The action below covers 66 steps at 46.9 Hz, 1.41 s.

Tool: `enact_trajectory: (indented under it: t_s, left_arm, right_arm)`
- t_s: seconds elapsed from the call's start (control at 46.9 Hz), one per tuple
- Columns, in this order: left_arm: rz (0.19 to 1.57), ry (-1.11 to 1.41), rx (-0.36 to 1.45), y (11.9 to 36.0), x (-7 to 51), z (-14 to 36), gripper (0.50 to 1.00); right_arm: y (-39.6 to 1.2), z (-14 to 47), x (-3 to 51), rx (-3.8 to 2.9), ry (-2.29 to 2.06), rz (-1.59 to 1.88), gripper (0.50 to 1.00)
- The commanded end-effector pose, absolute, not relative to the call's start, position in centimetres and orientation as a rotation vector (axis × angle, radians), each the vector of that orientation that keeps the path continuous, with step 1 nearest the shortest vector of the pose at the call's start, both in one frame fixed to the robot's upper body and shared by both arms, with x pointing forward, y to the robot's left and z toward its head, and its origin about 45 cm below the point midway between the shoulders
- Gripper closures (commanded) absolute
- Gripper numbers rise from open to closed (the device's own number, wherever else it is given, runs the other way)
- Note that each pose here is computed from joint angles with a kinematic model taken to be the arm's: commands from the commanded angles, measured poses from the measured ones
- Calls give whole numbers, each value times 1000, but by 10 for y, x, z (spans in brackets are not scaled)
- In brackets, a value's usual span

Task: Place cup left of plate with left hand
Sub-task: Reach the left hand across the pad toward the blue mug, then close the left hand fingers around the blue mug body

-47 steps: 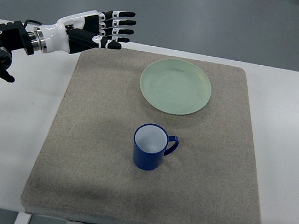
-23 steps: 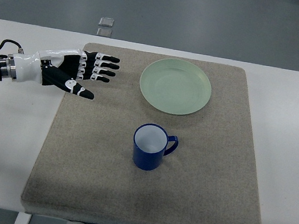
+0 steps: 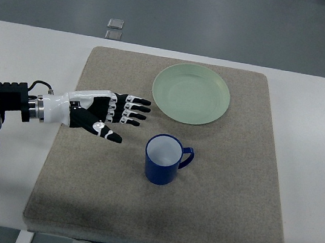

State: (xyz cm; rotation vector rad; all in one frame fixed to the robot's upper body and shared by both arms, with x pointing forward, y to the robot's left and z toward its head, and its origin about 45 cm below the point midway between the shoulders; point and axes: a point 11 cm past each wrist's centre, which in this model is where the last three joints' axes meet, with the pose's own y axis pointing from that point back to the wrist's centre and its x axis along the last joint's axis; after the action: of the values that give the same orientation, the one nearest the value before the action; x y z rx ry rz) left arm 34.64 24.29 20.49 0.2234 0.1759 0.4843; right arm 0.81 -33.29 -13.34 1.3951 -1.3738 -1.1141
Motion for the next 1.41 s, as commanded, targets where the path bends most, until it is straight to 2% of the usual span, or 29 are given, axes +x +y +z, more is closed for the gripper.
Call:
enact_trajectory:
  t_s: [0.0,0.426,0.618,1.151,1.386]
  left_arm:
    - [448,149,246,233,344,200,506]
    - [364,163,206,188,338,190,506]
    - [367,157,219,188,340,187,506]
    - [310,119,250,166,335,174,506]
    - [323,92,263,166,338,173,508]
  right_arm:
    - [-333,-133,8,1395,-1374,-1114,568]
    - [-333,-133,8,1395,-1374,-1114,568]
    - [-333,-133,8,1395,-1374,-1114,568]
    - [-333,-133,8,1395,-1374,-1114,568]
    - [-333,-133,8,1395,-1374,-1114,568]
